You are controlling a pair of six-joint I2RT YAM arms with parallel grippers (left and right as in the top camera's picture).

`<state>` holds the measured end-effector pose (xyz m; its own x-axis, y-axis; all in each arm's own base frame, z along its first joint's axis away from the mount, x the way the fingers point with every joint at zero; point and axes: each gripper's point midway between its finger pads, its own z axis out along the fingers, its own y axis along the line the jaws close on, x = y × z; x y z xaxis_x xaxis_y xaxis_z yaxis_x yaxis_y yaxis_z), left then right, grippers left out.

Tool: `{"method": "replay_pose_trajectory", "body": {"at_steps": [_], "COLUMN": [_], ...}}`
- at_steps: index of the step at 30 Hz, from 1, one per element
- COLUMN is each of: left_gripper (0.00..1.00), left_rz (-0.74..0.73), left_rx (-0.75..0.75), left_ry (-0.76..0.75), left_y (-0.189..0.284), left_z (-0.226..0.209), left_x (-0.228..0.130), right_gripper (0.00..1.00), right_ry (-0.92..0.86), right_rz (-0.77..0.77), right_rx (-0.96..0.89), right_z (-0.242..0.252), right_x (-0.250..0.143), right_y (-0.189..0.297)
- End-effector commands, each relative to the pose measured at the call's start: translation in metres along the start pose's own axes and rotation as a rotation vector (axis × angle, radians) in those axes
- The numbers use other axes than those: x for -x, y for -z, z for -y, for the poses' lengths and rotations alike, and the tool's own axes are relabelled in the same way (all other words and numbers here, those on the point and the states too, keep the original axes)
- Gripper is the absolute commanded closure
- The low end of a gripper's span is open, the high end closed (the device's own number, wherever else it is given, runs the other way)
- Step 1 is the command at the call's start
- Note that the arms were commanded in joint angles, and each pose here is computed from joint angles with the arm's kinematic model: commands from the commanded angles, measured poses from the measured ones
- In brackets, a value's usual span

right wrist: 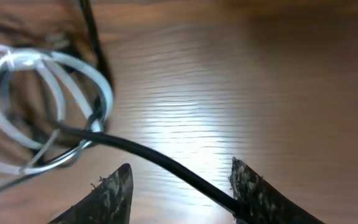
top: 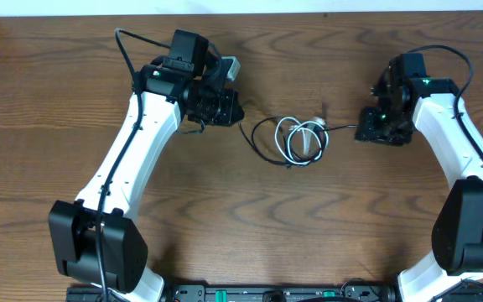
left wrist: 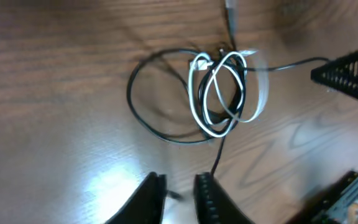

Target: Untangle cables

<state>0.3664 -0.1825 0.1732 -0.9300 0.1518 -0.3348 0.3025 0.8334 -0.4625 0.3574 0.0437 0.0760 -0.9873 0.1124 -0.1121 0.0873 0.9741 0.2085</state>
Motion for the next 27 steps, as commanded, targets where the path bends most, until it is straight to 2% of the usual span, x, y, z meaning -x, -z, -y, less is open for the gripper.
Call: {"method": "replay_pose_trajectory", "body": {"at_steps": [1,5,8,13,17,23,27], "left_gripper": [0.67,0.5,0.41,0.39,0.39,0.39,0.39], "left_rz": [0.023,0.018,0.003,-0.043,-0.068,-0.097,-0.099], "left_rx": [0.025,0.023,0.019,0.007,-0.011,-0.036,0.004], "left_ry": [-0.022,-0.026,-0.033,-0.033,-0.067,-0.136,-0.165], "left_y": [0.006,0.004,-0.002,-0.025,-0.05,-0.096,-0.129], "left_z": [-0.002,-0.001,0.002,0.01,0.024,0.044,0.038], "left_x": [0.005,0.004,0.001,-0.005,-0.007,-0.011,-0.01], "right_gripper": [0.51,0.5,0.49,0.47,0.44,0.41,0.41], "right_ry": [0.086,0.125,0.106,-0.086,-0.17,-0.165,-0.147], "right_rz": [-0.015,0.026,0.063,0.092,0.108,0.097,0.084], "right_rx": [0.16,0.336,0.344,0.19,0.082,0.036,0.031], "right_z": [-0.026,-0.058,-0.066,-0.045,-0.02,-0.003,0.0], "right_x": [-0.003,0.005,0.015,0.026,0.028,0.025,0.022], "right_y": [0.0,0.007,0.007,-0.001,-0.002,-0.001,-0.001]}}
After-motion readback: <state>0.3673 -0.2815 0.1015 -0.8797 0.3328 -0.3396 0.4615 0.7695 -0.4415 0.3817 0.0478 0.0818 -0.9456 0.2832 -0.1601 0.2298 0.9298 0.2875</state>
